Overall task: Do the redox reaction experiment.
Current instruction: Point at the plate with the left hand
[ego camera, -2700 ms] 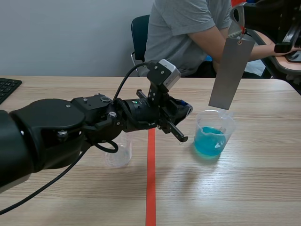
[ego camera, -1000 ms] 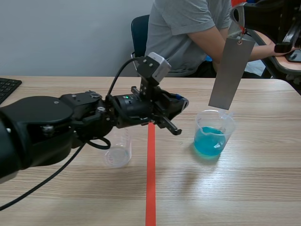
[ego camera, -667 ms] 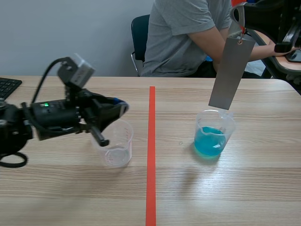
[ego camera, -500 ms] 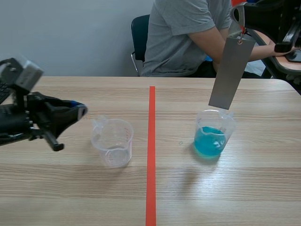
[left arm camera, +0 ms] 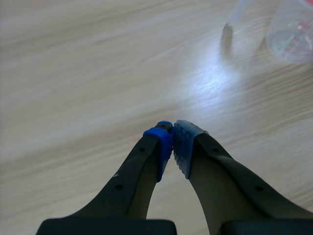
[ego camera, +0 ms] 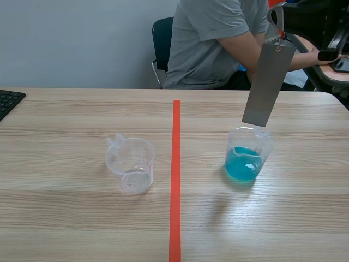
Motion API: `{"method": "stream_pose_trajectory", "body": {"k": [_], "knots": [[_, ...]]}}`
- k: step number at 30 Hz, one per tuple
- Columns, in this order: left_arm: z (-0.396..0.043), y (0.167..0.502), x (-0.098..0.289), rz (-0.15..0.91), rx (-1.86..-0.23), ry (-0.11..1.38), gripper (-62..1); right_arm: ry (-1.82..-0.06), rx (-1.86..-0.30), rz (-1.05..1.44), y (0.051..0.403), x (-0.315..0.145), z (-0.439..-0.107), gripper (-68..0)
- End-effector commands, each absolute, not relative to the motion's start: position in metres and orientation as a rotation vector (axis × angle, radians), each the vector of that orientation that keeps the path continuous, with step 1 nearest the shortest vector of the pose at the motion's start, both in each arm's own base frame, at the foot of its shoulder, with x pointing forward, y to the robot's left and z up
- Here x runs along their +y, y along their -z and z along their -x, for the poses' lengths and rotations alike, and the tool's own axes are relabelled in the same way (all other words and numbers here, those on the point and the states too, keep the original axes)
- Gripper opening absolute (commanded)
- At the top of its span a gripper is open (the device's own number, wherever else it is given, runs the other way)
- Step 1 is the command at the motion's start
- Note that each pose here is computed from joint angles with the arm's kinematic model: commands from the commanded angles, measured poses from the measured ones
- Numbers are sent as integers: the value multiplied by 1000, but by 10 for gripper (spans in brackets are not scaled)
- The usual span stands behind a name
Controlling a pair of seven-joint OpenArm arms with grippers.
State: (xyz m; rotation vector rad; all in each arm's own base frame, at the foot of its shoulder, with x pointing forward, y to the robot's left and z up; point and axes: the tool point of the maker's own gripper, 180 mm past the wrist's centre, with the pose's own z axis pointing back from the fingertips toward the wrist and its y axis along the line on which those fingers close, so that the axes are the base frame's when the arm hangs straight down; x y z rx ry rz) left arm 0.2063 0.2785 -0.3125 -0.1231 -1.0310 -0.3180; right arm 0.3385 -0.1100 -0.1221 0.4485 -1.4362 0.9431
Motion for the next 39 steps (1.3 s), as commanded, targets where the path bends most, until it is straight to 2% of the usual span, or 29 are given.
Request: {"method": "stream_pose_trajectory", "body": {"k": [1, 6, 12, 23, 39], "knots": [[-201, 314, 276, 136, -1048, 270, -565, -952, -1471, -441, 110, -110, -340, -660], [-168, 328, 288, 102, -1007, 158, -565, -952, -1471, -441, 110, -110, -340, -660], [-143, 343, 286, 87, -951, 126, -565, -952, -1471, -441, 110, -110, -340, -660], [-133, 351, 284, 89, -920, 93, -565, -951, -1470, -442, 111, -110, -340, -660], [-130, 353, 282, 92, -922, 66, -565, -965, -1436, -376, 135, -103, -344, -660]]}}
